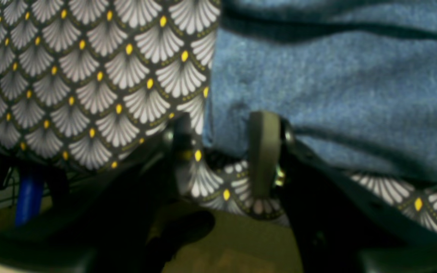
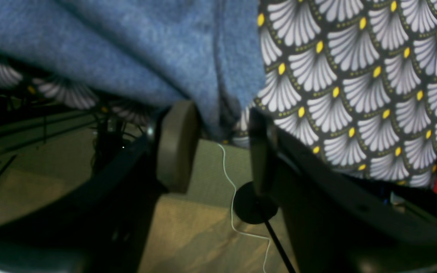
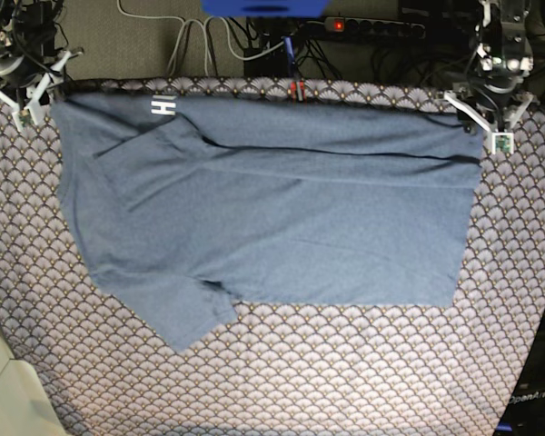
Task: Fold the T-shirt properly
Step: 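Drag the held folded edge back toward the robot with both grippers, then release the edge and move both grippers down to the shirt's side hems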
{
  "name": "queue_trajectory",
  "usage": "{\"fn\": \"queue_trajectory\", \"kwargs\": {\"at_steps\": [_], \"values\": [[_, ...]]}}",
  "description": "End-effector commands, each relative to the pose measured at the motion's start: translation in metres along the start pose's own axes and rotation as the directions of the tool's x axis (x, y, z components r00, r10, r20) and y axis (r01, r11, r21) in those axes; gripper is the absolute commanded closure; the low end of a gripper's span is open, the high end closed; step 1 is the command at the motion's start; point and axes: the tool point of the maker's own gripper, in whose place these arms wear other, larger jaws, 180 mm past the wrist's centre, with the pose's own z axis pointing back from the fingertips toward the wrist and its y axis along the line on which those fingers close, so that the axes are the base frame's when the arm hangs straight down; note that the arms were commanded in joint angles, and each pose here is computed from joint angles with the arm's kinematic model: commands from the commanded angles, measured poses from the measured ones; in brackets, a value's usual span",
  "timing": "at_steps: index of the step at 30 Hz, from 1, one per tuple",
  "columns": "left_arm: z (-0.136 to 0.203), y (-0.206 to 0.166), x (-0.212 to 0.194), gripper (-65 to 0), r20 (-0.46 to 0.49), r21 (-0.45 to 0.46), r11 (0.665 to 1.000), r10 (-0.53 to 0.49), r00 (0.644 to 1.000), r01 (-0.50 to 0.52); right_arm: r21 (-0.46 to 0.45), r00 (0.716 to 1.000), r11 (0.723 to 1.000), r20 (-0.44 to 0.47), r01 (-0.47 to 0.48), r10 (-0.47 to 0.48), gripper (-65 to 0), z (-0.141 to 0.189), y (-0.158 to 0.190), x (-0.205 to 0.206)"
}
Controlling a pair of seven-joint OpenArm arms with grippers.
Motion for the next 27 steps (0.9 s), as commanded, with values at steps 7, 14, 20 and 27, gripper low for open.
{"fn": "queue_trajectory", "kwargs": {"at_steps": [7,14,20,27], "values": [[0.001,-0.009,0.001,-25.2,0.004,-0.026,0.999,-0.026,1.000,0.026,-0.018,1.000,1.000,0.021,-0.010,0.011,-26.2,0.005,-0.007,0.006],[0.002,-0.005,0.007,-25.2,0.018,-0.018,0.999,-0.027,0.999,0.027,-0.020,0.994,1.000,0.108,-0.013,0.015,-26.2,0.006,-0.008,0.021],[0.005,0.002,0.012,-25.3,0.034,-0.002,1.000,-0.024,0.999,0.024,-0.060,0.993,0.998,0.118,0.010,-0.003,-26.2,0.013,-0.022,0.020],[0.012,-0.013,0.026,-37.6,0.078,-0.070,0.995,-0.071,0.994,0.077,-0.060,0.993,0.998,0.119,0.007,0.001,-26.6,0.013,-0.023,0.021]]}}
